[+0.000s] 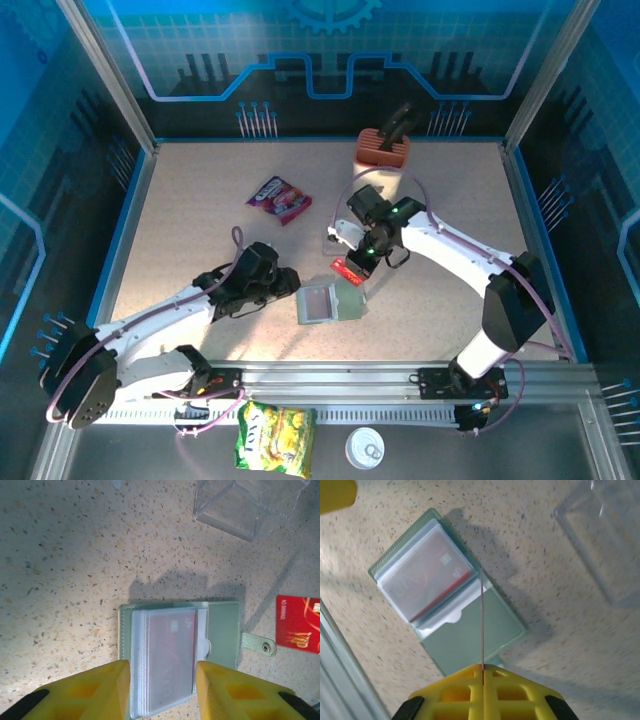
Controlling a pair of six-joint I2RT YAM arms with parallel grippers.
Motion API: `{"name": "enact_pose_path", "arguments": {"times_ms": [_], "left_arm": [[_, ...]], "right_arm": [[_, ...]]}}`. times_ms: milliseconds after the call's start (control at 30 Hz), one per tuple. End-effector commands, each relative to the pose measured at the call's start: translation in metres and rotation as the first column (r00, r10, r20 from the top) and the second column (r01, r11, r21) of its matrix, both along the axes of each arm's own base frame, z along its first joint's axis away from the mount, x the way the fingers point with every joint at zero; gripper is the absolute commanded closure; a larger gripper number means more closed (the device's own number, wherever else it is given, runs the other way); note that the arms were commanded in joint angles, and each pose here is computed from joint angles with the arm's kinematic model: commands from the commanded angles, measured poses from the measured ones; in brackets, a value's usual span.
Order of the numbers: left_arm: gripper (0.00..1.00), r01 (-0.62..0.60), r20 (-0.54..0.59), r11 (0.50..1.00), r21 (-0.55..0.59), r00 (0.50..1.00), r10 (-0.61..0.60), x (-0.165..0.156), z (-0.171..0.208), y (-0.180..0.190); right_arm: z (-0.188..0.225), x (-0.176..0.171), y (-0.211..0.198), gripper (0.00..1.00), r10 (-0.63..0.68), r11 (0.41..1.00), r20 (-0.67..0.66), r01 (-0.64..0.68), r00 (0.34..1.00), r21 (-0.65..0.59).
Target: Take the credit cards out of the card holder
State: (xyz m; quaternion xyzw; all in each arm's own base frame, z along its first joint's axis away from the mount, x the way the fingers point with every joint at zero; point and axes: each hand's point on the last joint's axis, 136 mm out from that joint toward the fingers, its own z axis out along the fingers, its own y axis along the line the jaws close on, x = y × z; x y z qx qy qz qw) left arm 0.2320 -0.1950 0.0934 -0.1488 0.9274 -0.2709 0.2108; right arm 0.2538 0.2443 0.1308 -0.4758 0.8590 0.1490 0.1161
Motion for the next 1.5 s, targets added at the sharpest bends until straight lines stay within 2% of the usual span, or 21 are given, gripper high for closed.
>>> {"name": "enact_pose_path", "arguments": {"times_ms": [0,200,333,533,967,1233,1333,1467], "left_arm": [[0.6,-0.011,0.004,0.999,0.038,1.0,0.011,-0.003,-0.001,0.011],[0.59,-0.022,0.004,0.998,0.06,1.0,0.022,-0.002,0.001,0.019],[0.58,-0.046,0.021,0.998,0.044,0.999,0.046,0.0,0.005,0.025],[0.57,-0.064,0.025,0.997,0.032,0.998,0.063,0.002,0.005,0.029],[0.58,-0.046,0.003,0.999,0.026,0.999,0.046,-0.001,0.002,0.027],[0.58,-0.06,-0.009,0.998,-0.012,0.998,0.06,0.001,0.0,0.023],[0.58,-0.06,-0.009,0.998,-0.022,0.998,0.06,0.002,0.001,0.022],[0.58,-0.06,-0.007,0.998,-0.028,0.998,0.06,0.003,0.002,0.021]], "right_arm": [[0.014,0.012,-0.01,1.0,0.251,0.967,0.082,-0.245,0.965,-0.07],[0.022,0.043,-0.013,1.0,0.383,0.916,0.074,-0.369,0.921,-0.159],[0.029,0.067,-0.009,1.0,0.386,0.917,0.063,-0.375,0.921,-0.133],[0.019,0.092,-0.002,1.0,0.384,0.919,0.02,-0.38,0.923,-0.11],[-0.018,0.114,0.003,1.0,0.401,0.907,-0.084,-0.408,0.912,-0.101],[-0.033,0.108,0.002,1.0,0.41,0.902,-0.127,-0.422,0.903,-0.09],[-0.026,0.107,0.002,1.0,0.41,0.903,-0.12,-0.421,0.904,-0.086],[0.0,0.113,0.007,1.0,0.406,0.91,-0.048,-0.409,0.913,-0.075]]}}
